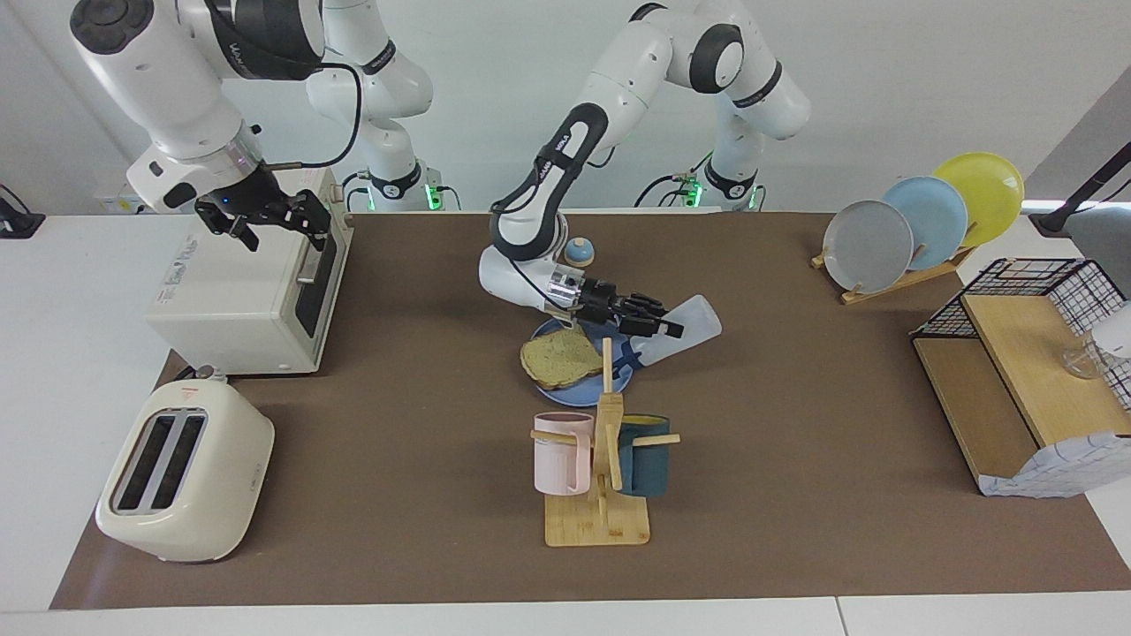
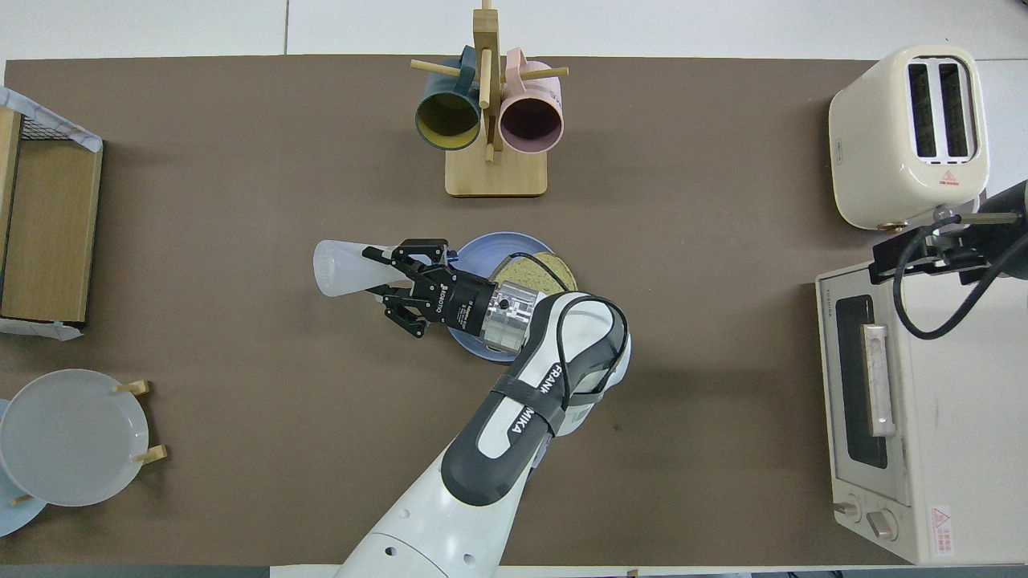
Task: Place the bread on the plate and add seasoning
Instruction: 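Carry the bottle back toward the mug stand with the left gripper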
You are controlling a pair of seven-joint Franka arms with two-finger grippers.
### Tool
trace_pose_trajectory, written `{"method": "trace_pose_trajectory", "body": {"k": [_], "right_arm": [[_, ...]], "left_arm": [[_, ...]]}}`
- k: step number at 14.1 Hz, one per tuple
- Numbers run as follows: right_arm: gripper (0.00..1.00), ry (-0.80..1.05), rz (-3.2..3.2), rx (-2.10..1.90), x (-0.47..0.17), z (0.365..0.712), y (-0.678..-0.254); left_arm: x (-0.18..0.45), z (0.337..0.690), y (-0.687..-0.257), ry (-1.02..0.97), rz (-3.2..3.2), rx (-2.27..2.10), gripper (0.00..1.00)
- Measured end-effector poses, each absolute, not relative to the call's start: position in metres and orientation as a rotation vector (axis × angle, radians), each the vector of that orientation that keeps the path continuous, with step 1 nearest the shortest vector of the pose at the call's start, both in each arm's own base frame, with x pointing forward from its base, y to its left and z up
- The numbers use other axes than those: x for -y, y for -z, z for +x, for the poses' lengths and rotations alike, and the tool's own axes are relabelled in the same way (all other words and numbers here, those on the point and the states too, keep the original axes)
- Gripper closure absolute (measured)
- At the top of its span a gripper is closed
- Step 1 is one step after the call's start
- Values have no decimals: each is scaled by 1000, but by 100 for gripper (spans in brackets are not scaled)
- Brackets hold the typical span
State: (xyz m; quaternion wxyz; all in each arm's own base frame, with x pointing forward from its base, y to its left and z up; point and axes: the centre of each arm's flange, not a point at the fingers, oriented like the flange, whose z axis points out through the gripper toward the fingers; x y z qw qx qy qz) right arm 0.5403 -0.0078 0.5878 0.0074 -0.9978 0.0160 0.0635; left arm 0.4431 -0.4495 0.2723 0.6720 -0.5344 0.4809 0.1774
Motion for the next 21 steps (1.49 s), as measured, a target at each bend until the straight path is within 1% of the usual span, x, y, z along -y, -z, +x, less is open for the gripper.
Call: {"method": "trace_pose_trajectory", "body": {"k": [2,4,6,10,14,15,19,21], "right_arm": [[0,-198,-3120,-50,8,540,-588],[0,-198,-3120,-50,8,540,-588],[0,-199,-3120,-50,8,540,-588],[0,-199,-3120,-50,8,540,-588],[0,-198,-3120,-50,8,540,-588],[0,-199,-3120,-50,8,540,-588],[0,-199,-3120,-50,8,540,-588],[0,-198,-3120,-50,8,540,-588]], "left_arm": [[467,422,-272,-380,-1191,-1104,56],[471,418,-272,-374,-1186,-1109,56],[461,430,-273,-389,-1198,-1092,56],[428,469,-268,-421,-1238,-1074,56],[432,470,-271,-410,-1311,-1107,56],[437,471,-283,-384,-1368,-1126,56],[422,489,-377,-267,-1678,-1137,56],[409,497,-404,-177,-1856,-1069,56]]}}
